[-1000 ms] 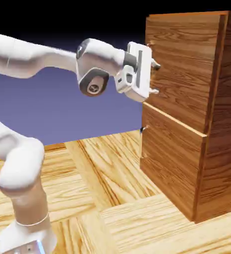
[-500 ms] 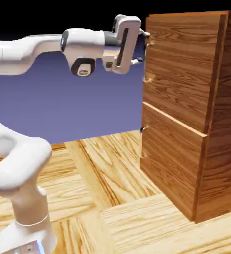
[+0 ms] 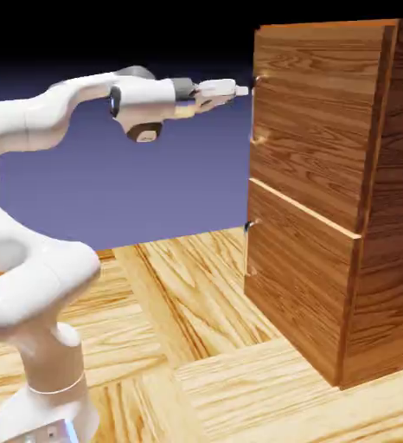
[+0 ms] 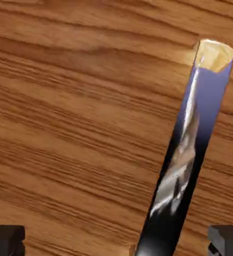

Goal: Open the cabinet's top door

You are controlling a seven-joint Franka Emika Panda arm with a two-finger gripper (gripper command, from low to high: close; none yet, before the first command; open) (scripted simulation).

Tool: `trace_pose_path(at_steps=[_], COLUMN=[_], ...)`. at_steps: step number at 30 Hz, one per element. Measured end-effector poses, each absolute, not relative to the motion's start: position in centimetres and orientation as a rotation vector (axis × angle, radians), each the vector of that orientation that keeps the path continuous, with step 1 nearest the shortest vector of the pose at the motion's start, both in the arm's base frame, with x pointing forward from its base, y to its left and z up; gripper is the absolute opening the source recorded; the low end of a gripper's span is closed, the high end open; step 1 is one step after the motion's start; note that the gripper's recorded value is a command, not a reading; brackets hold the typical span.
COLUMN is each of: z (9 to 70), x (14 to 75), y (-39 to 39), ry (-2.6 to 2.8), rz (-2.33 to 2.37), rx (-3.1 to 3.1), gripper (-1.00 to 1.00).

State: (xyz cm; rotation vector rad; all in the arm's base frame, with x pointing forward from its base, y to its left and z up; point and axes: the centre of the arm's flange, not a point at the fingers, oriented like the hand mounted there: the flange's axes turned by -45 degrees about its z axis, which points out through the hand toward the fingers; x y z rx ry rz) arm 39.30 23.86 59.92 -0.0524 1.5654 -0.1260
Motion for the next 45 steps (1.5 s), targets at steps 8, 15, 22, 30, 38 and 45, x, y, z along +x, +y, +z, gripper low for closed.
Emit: trace_pose_path(at_steps=[8, 15, 22, 30, 38, 45], z=[58.2, 58.2, 58.2, 58.2, 58.2, 58.2], x=[45.1, 41.7, 36.7, 31.5, 25.7, 22.5], y=[24.7, 23.4, 20.8, 16.9, 10.5, 5.5], ry=[1.571, 1.570, 1.563, 1.554, 1.526, 1.499], rz=[-0.036, 0.036, 0.152, 0.269, 0.441, 0.555], rx=[0.035, -0.036, -0.144, -0.272, -0.441, -0.555], gripper=[-1.00, -1.00, -1.00, -1.00, -1.00, -1.00])
